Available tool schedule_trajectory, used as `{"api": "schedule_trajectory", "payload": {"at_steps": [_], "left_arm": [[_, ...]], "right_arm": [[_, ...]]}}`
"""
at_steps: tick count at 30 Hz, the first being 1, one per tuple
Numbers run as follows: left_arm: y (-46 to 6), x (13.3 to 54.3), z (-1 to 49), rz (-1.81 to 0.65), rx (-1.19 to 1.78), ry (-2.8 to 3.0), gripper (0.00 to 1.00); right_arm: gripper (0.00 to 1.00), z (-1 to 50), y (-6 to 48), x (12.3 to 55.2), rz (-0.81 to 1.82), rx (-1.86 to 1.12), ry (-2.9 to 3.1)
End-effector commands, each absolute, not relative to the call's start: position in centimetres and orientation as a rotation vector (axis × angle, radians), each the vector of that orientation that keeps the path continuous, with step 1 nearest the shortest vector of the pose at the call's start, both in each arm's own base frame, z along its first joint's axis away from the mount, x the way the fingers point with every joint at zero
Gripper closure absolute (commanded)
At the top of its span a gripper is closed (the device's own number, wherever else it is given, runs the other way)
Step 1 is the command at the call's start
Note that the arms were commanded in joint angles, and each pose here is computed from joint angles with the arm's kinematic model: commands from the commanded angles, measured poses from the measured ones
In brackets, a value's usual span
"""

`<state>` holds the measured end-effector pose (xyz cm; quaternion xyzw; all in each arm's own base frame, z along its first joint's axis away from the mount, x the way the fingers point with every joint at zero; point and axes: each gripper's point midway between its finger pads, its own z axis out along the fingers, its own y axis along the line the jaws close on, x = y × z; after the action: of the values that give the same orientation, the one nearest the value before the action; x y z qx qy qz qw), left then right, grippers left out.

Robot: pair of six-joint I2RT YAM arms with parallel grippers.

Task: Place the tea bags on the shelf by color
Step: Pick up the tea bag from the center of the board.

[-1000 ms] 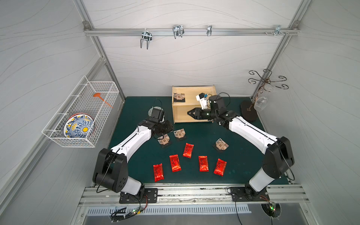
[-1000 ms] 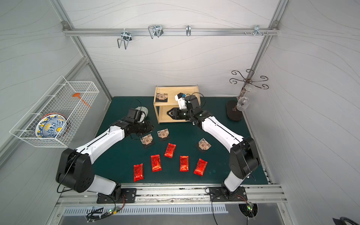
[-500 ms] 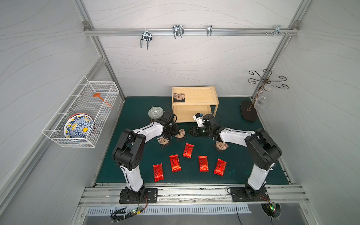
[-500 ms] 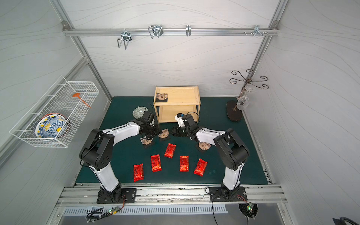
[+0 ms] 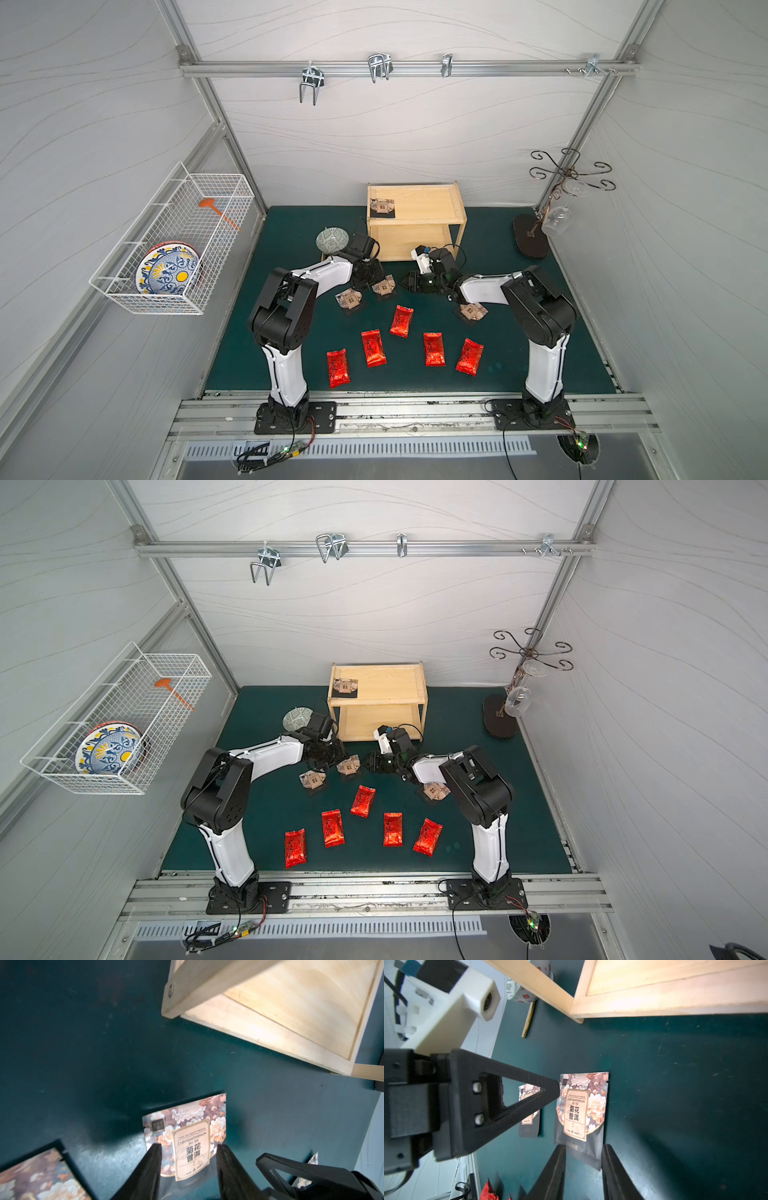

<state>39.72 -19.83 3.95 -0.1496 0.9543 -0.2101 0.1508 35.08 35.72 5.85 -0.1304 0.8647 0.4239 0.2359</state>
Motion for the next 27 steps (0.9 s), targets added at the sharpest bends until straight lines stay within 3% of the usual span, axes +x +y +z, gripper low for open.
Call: {"api": "schedule_trajectory", "payload": {"at_steps": [1,21,27], "left_arm": [[-20.4,40.8,3.7,-0.637,-0.44,2.715,0.52],[-20.2,39.7,1.9,-0.623,-0.459,2.754,0.53],[-20.3,39.6,1.8,-0.62,-0.452,2.757,0.53]], "right_arm": [[0.66,5.6,36.0,36.0,1.172,-0.342,2.361],[0.65,3.2,37.6,35.7,1.35,-0.218,2.457],[0.78,3.4,38.0,36.1,1.432,-0.159,2.466]]}}
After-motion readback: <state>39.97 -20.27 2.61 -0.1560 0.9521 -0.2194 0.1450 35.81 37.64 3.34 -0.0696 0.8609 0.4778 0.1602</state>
